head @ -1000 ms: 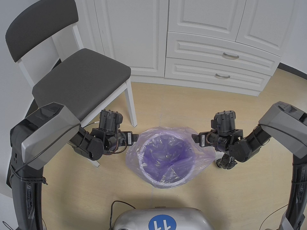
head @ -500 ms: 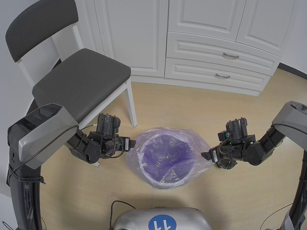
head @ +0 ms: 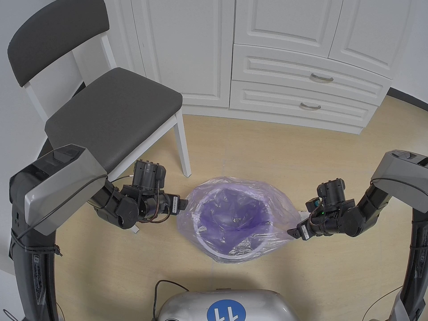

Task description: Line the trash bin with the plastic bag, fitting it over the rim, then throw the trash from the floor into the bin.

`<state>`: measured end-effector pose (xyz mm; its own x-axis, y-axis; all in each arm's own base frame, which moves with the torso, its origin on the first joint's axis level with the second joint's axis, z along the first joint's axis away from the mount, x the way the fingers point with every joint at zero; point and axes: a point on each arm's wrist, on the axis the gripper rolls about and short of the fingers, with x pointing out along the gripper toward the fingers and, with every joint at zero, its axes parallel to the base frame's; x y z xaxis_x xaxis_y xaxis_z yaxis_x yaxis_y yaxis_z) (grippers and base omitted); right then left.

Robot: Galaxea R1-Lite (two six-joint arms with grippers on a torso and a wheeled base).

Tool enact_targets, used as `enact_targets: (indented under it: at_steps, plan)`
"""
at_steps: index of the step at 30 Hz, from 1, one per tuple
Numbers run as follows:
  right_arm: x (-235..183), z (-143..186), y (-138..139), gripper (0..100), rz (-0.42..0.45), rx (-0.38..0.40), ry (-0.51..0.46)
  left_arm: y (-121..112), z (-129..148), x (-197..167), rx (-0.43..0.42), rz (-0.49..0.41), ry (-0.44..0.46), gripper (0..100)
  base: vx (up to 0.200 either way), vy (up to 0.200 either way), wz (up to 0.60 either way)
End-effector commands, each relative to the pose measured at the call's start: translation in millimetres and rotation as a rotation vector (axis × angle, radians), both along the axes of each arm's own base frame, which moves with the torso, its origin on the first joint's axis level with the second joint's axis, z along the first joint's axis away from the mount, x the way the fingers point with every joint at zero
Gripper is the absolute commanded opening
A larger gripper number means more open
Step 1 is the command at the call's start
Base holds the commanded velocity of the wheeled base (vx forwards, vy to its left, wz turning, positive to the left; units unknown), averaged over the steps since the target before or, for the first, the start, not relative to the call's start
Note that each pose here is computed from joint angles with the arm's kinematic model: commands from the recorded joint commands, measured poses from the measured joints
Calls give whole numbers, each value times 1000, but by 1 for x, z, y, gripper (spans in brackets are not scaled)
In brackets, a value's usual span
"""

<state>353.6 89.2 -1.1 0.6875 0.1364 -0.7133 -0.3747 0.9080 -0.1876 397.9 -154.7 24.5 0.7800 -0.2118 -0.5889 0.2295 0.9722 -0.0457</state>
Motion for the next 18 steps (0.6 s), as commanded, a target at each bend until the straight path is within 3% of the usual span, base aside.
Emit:
enact_targets:
  at_steps: [1, 11, 18]
  plan:
    - [7, -26, 1, 100, -12, 0, 48, 2, -15, -1, 31, -8, 35, 100, 0, 0, 0]
    - [15, -46, 24, 100, -38, 88, 12, -1, -52, 2, 52, -35, 97, 100, 0, 0, 0]
    - [18, -61, 28, 100, -48, 86, 20, -1, -70, 10, 60, -24, 110, 100, 0, 0, 0]
